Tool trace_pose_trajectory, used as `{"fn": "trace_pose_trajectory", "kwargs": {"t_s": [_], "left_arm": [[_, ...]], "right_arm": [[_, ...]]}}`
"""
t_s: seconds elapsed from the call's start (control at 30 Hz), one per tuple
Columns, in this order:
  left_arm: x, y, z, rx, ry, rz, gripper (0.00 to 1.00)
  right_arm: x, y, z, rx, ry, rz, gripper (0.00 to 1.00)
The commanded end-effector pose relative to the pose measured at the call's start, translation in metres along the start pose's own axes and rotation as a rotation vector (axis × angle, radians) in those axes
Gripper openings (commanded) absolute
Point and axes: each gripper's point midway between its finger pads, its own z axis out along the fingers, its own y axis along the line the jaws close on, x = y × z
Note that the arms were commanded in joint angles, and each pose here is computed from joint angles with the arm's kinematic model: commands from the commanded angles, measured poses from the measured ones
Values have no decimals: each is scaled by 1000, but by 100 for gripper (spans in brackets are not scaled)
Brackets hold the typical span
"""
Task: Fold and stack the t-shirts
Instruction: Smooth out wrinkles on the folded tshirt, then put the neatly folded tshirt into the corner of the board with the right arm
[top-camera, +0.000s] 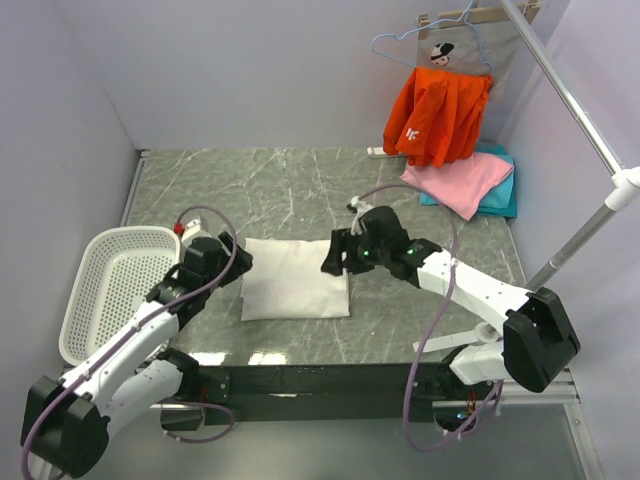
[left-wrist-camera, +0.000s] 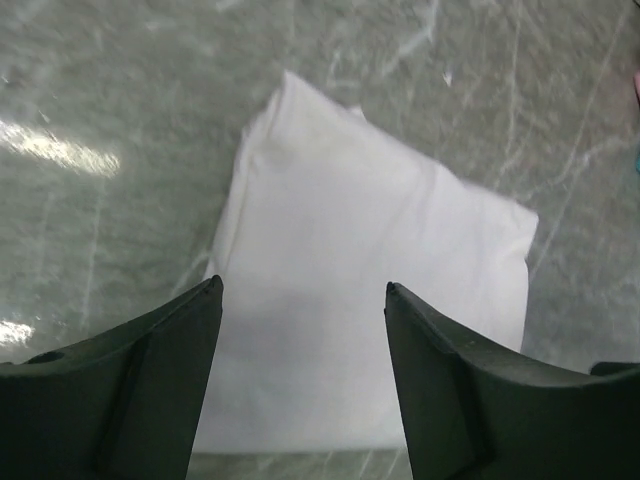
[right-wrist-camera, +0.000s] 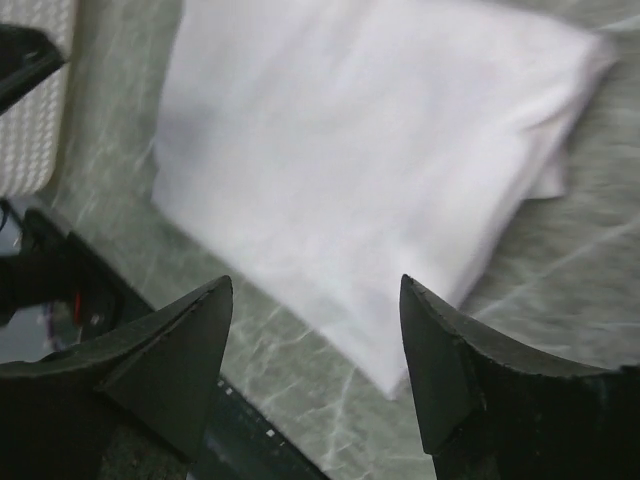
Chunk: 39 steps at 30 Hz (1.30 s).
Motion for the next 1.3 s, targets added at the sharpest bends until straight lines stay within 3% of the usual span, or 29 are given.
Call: {"fn": "trace_pose_trajectory", "kwargs": {"t_s": [0.0,0.2,0.5,0.83,0.97,1.07,1.17,1.2,1.27], "left_arm": [[-28,16,10,-174,-94,23,72],[4,26,52,-258,30,33,73],[20,32,78,-267,72,61,73],[59,31,94,-187,191,44,72],[79,15,96,-80,265,-2,71],[87,14,96,-66,286,-15,71],[91,14,97,-64,299,-21,70],[91,13,97,-65,298,-20,70],[89,12,98,-66,296,-16,70]], "right_arm": [[-14,-50,-3,139,-27,46,75],[-10,-80,8,162,19,89,77],[23,-89,41,72,152,161,80],[60,-80,76,-87,280,268,82],[70,-63,90,-143,323,264,82],[71,-53,101,-173,326,283,77],[62,-49,113,-205,307,312,43],[60,-49,115,-202,305,316,25],[49,-50,122,-194,291,311,8]]}}
